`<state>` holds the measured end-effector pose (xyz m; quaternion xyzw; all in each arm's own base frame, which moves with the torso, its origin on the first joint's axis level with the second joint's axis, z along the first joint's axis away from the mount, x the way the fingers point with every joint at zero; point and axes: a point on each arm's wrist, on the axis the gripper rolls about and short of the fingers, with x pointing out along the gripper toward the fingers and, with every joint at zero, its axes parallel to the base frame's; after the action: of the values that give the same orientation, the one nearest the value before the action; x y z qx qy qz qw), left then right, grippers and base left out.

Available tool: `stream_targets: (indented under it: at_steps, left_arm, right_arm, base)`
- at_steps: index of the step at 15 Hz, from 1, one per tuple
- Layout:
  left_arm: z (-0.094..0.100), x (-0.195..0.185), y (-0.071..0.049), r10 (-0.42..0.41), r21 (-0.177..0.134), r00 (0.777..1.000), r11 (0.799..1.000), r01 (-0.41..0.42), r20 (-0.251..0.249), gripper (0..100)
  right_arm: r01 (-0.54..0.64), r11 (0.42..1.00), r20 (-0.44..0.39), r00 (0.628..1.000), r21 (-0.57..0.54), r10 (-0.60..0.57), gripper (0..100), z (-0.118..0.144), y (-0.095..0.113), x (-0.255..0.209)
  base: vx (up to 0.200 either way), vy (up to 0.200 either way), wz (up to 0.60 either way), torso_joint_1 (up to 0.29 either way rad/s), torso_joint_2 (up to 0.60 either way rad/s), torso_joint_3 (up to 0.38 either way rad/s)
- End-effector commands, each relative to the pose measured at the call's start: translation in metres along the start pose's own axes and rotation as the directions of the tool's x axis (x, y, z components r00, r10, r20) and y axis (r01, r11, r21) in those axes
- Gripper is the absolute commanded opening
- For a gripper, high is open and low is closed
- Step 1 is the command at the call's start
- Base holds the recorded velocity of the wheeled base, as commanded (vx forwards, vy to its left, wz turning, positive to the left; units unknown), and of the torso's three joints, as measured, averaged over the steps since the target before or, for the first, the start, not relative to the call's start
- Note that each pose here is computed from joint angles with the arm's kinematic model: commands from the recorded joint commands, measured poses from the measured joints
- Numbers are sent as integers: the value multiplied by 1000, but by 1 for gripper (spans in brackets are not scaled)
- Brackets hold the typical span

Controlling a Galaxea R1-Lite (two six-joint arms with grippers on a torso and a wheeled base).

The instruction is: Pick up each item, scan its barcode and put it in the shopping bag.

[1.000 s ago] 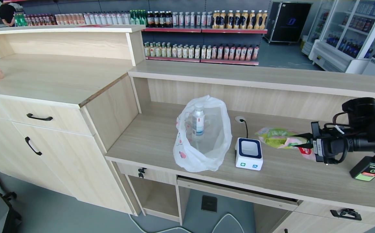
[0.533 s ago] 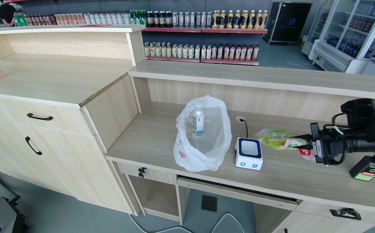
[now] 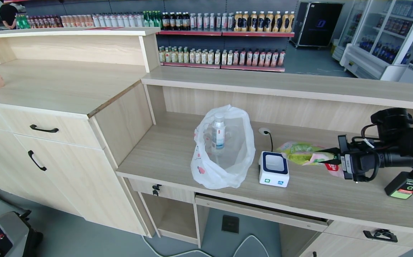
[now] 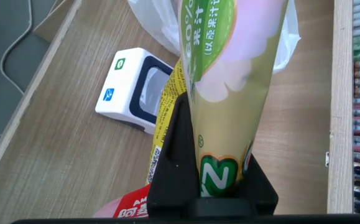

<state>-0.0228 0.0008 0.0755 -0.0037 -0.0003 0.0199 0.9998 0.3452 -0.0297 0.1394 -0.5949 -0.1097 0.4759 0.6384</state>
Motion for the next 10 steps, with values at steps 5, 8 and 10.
stream_targets:
  at_steps: [5,8,10]
  left_arm:
    - [0,0,0,0,0,1000,1000,0,0,100]
    - [0,0,0,2,0,1000,1000,-2,0,100]
    - [0,0,0,2,0,1000,1000,-2,0,100]
  right_arm:
    - [-2,1000,5,1000,0,2,0,0,0,2]
    - [40,999,-12,999,13,-40,0,17,-21,-12]
    - [81,983,-60,996,163,-73,0,54,-45,-49]
  base:
    - [0,0,0,0,0,0]
    - [0,0,0,0,0,0]
    - [0,0,0,0,0,0]
